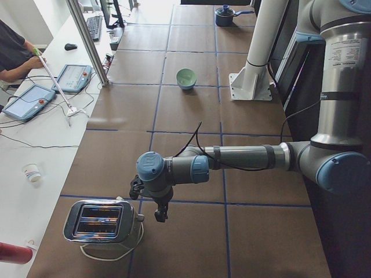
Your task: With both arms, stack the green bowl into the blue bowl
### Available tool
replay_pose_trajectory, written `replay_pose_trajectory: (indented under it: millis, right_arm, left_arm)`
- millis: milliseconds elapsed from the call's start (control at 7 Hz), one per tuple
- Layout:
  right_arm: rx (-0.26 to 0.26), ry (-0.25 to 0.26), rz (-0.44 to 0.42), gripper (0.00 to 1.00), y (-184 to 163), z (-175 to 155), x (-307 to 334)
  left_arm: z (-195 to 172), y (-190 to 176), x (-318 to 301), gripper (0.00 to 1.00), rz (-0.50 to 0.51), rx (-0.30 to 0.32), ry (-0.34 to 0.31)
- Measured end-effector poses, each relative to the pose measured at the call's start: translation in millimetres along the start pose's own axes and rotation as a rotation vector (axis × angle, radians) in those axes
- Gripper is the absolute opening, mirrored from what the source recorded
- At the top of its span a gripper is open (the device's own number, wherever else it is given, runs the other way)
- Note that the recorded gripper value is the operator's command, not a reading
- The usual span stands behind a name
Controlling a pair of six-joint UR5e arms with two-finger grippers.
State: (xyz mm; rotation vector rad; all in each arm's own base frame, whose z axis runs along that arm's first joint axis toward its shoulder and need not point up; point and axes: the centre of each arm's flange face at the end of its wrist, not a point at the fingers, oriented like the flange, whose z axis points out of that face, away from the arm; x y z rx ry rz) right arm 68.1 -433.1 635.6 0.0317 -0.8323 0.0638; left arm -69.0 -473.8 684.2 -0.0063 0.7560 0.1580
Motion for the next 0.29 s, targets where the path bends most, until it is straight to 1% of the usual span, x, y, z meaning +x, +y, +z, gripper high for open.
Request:
replay_pose_trajectory:
  millis: [286]
  right_arm:
    - [0.001,-0.001,-0.001,1.00,-0.2,-0.6,-0.8]
  left_arm:
    - [-13.3,-2.0,9.4,1.00,0.009,0.021,-0.006]
